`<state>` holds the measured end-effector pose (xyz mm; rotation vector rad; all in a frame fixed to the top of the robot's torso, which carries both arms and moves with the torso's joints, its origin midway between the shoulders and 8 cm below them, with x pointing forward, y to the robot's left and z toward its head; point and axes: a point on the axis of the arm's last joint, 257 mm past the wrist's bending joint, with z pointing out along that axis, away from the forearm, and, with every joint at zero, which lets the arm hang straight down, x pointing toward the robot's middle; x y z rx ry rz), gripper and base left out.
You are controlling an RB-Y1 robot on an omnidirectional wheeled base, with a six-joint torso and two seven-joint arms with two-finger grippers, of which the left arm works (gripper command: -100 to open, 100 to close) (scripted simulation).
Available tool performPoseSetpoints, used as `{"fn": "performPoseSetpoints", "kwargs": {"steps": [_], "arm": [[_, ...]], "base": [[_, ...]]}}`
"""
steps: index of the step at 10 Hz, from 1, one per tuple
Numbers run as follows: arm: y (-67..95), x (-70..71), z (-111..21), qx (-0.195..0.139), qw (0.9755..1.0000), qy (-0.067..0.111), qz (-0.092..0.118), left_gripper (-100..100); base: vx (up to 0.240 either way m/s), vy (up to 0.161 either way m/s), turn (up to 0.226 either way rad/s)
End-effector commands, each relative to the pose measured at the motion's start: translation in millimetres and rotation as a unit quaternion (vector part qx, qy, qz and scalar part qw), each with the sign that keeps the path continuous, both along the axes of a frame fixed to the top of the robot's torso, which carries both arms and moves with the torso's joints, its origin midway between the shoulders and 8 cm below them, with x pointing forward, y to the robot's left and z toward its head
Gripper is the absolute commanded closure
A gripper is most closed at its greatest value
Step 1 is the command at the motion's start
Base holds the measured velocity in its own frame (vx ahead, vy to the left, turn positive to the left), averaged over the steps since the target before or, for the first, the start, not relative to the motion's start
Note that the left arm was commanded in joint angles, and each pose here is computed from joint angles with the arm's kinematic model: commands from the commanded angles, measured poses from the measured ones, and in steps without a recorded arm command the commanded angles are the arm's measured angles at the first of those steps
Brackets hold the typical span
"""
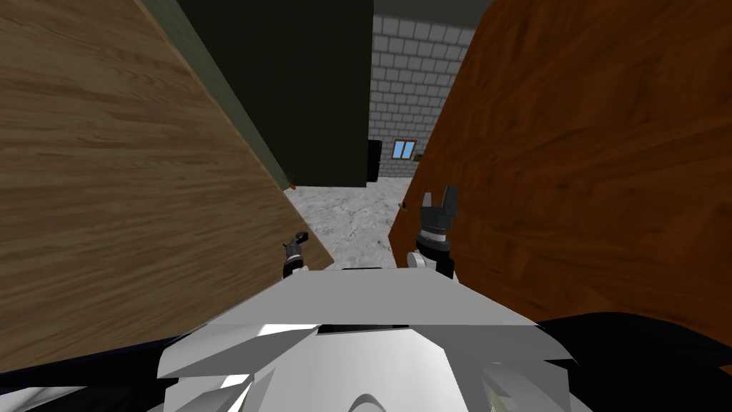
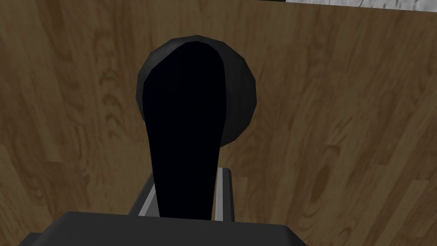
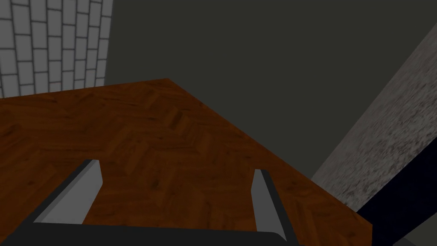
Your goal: Push the door open
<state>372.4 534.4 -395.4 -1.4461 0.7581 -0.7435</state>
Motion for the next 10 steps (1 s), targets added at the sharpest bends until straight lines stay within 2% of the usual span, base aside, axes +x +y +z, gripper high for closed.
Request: {"fn": "performPoseSetpoints", "kwargs": {"steps": [1, 5, 10], "arm": [[5.0, -1.6, 2.8, 0.002, 1.0, -0.003, 0.007, 100], [21.4, -14.9, 3.3, 0.002, 0.9995, -0.004, 0.033, 100], [44.0, -35.4, 3.8, 0.002, 0.9975, -0.005, 0.07, 100]], "base": [[0.138, 0.006, 0.038], [0.18, 0.029, 0.03], [0.191, 0.021, 0.042]]}}
